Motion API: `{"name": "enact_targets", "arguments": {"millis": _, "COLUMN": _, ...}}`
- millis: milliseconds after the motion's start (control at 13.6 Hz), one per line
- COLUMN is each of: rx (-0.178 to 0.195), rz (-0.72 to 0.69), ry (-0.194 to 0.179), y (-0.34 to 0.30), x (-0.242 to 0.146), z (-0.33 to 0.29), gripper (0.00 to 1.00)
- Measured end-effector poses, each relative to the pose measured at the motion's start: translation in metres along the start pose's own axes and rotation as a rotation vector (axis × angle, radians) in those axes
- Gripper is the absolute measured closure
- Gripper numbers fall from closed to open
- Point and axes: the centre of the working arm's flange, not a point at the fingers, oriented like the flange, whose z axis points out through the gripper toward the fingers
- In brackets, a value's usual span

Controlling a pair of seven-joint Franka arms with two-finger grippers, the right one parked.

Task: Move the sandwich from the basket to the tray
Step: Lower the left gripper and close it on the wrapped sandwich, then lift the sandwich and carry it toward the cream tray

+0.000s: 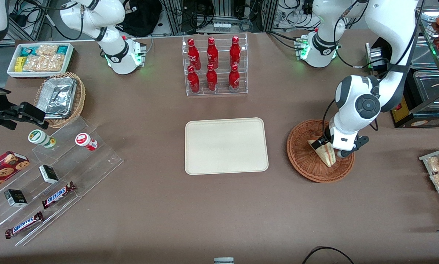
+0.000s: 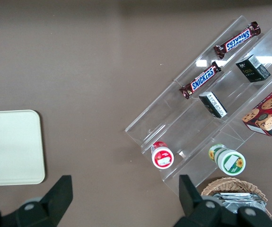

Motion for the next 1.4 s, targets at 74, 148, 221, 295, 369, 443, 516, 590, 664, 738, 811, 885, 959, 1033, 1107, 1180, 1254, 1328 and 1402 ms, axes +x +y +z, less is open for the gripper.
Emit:
{"name": "enact_targets", "arguments": {"millis": 74, "rx": 0.002, "rz": -0.001, "ry": -0.004, "y": 0.000, "x": 0.000, "z": 0.003, "gripper": 0.06}}
{"name": "enact_targets", "arguments": {"millis": 148, "rx": 0.003, "rz": -0.001, "ry": -0.006, "y": 0.000, "x": 0.000, "z": 0.004, "gripper": 0.19}}
{"name": "enact_targets", "arguments": {"millis": 221, "rx": 0.003, "rz": -0.001, "ry": -0.006, "y": 0.000, "x": 0.000, "z": 0.004, "gripper": 0.32}}
{"name": "enact_targets", "arguments": {"millis": 295, "rx": 0.003, "rz": -0.001, "ry": -0.006, "y": 0.000, "x": 0.000, "z": 0.004, "gripper": 0.41}}
{"name": "enact_targets", "arguments": {"millis": 369, "rx": 0.003, "rz": 0.000, "ry": -0.006, "y": 0.000, "x": 0.000, "z": 0.004, "gripper": 0.53}}
{"name": "enact_targets", "arguments": {"millis": 443, "rx": 0.005, "rz": 0.003, "ry": -0.007, "y": -0.001, "x": 0.000, "z": 0.003, "gripper": 0.63}}
{"name": "enact_targets", "arguments": {"millis": 516, "rx": 0.013, "rz": 0.009, "ry": -0.012, "y": -0.001, "x": -0.001, "z": 0.000, "gripper": 0.69}}
{"name": "enact_targets", "arguments": {"millis": 590, "rx": 0.025, "rz": 0.013, "ry": -0.020, "y": -0.002, "x": -0.002, "z": -0.008, "gripper": 0.73}}
{"name": "enact_targets", "arguments": {"millis": 664, "rx": 0.038, "rz": 0.015, "ry": -0.026, "y": -0.001, "x": -0.001, "z": -0.022, "gripper": 0.76}}
{"name": "enact_targets", "arguments": {"millis": 738, "rx": 0.055, "rz": 0.018, "ry": -0.034, "y": 0.000, "x": 0.000, "z": -0.042, "gripper": 0.78}}
{"name": "enact_targets", "arguments": {"millis": 811, "rx": 0.073, "rz": 0.023, "ry": -0.044, "y": 0.004, "x": -0.001, "z": -0.063, "gripper": 0.79}}
{"name": "enact_targets", "arguments": {"millis": 885, "rx": 0.089, "rz": 0.035, "ry": -0.053, "y": 0.011, "x": -0.002, "z": -0.083, "gripper": 0.79}}
{"name": "enact_targets", "arguments": {"millis": 959, "rx": 0.099, "rz": 0.053, "ry": -0.057, "y": 0.019, "x": -0.006, "z": -0.099, "gripper": 0.79}}
{"name": "enact_targets", "arguments": {"millis": 1033, "rx": 0.105, "rz": 0.079, "ry": -0.059, "y": 0.030, "x": -0.013, "z": -0.109, "gripper": 0.79}}
{"name": "enact_targets", "arguments": {"millis": 1107, "rx": 0.108, "rz": 0.119, "ry": -0.060, "y": 0.042, "x": -0.022, "z": -0.113, "gripper": 0.82}}
{"name": "enact_targets", "arguments": {"millis": 1180, "rx": 0.111, "rz": 0.172, "ry": -0.062, "y": 0.053, "x": -0.031, "z": -0.114, "gripper": 0.86}}
{"name": "enact_targets", "arguments": {"millis": 1254, "rx": 0.113, "rz": 0.227, "ry": -0.065, "y": 0.065, "x": -0.043, "z": -0.112, "gripper": 0.86}}
{"name": "enact_targets", "arguments": {"millis": 1328, "rx": 0.119, "rz": 0.274, "ry": -0.071, "y": 0.078, "x": -0.056, "z": -0.106, "gripper": 0.86}}
{"name": "enact_targets", "arguments": {"millis": 1402, "rx": 0.126, "rz": 0.310, "ry": -0.079, "y": 0.092, "x": -0.068, "z": -0.099, "gripper": 0.86}}
